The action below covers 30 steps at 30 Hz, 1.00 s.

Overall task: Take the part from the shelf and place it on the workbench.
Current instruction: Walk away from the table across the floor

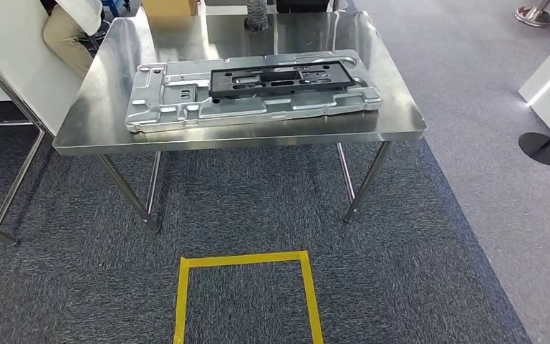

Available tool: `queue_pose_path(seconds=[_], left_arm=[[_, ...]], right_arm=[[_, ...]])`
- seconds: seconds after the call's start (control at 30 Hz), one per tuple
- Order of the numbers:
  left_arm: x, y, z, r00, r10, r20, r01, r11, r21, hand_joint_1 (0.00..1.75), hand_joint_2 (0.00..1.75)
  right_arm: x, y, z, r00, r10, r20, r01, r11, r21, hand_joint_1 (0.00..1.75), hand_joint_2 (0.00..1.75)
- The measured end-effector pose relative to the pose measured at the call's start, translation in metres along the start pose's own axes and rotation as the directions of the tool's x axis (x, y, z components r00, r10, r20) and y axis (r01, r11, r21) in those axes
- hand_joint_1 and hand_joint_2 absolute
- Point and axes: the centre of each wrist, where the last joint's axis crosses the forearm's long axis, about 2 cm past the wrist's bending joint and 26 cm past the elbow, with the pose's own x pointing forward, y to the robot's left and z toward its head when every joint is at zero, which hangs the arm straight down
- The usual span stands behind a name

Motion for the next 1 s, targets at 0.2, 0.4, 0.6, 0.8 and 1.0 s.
queue_pose_path(seconds=[0.2,0.4,0.6,0.8,1.0], left_arm=[[0.0013,-0.0005,-0.0006,1.0,-0.008,-0.004,0.008,1.0,-0.001,0.0,0.0],[-0.0015,0.0002,0.0008,1.0,-0.013,-0.029,0.012,1.0,-0.01,0.0,0.0],[-0.0014,-0.0001,0.0008,0.997,-0.014,-0.08,0.013,1.0,-0.021,0.0,0.0],[0.0022,-0.0009,-0.0011,0.996,-0.018,-0.082,0.016,0.999,-0.03,0.0,0.0],[-0.0007,-0.0005,0.0004,0.997,-0.02,-0.076,0.018,0.999,-0.033,0.0,0.0]], right_arm=[[0.0051,-0.0005,0.0007,1.0,0.013,0.023,-0.013,1.0,0.003,0.0,0.0],[0.0058,0.001,0.0009,0.999,0.014,0.039,-0.015,1.0,0.01,0.0,0.0],[0.0045,0.0025,0.0009,0.998,0.002,0.062,-0.003,1.0,0.003,0.0,0.0],[0.0053,0.0045,0.0011,0.997,-0.05,0.057,0.049,0.999,0.013,0.0,0.0],[-0.0001,0.0053,0.0004,0.996,-0.087,0.031,0.087,0.996,0.025,0.0,0.0]])
